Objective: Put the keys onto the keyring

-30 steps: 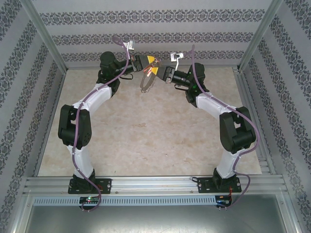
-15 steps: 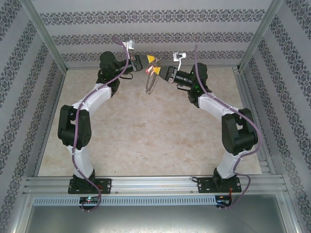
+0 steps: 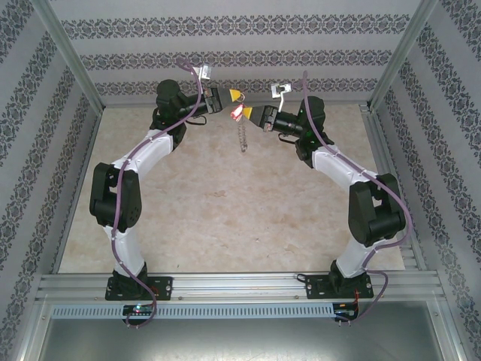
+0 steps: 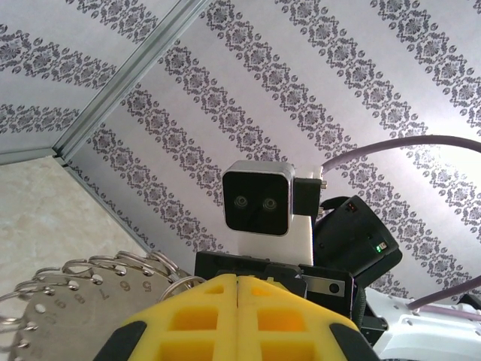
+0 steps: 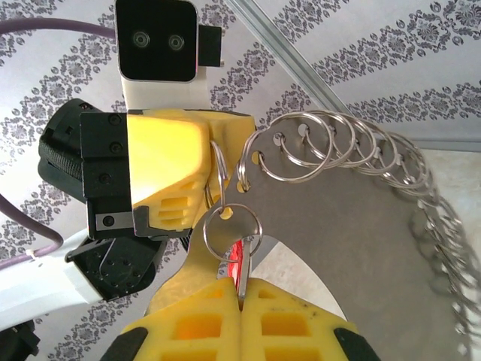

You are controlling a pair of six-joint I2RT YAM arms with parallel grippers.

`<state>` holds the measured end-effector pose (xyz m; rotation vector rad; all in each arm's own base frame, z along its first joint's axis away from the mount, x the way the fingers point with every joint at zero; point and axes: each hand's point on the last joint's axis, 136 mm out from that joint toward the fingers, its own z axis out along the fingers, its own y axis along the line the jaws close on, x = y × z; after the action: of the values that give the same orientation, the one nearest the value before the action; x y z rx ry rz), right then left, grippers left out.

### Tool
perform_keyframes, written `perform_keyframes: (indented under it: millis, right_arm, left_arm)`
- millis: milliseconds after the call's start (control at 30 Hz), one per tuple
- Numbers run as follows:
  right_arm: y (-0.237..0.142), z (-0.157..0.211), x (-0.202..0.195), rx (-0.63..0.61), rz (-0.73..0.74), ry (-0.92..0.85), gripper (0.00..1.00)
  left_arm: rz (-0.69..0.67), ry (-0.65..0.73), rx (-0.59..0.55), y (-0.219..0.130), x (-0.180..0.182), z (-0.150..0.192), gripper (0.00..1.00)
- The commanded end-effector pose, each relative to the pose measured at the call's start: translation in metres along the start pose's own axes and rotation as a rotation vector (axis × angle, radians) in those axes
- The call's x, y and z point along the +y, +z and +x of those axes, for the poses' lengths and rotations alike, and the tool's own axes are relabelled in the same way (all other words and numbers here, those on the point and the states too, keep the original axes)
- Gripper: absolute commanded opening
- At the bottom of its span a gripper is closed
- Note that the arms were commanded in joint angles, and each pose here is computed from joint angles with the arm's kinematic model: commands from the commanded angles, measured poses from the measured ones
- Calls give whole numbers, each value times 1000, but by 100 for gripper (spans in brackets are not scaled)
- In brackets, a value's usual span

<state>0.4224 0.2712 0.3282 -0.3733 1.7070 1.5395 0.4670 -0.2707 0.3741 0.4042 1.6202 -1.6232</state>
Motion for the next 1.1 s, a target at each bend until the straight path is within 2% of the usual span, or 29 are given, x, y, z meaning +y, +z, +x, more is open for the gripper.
perform_keyframes:
  millis: [0,67,200,267,500,767,1067]
  right_arm:
    - [-1,-9,16,4,-11,-64,0]
    - [2,-7,17,12,-18,-60,0]
    - [6,-3,22,26,-31,-61,28]
    - [2,-4,22,16,-24,-63,33]
    - [-23,-29,32,-81,3,-70,38]
    - [-24,-66,46,-232,0,-8,43]
    - [3,-65,55,-221,-55,20,43]
  left_arm:
    - [48,99,-6,-3,-34,-8,0]
    - [48,94,-5,-2,-34,-7,0]
    - [57,94,-14,-2,-37,-10,0]
    - [61,97,-18,-3,-39,-11,0]
    - [71,87,-44,-3,-42,-16,0]
    - [84,67,-86,-5,-45,-21,0]
    - [92,75,-88,-6,-49,-22,0]
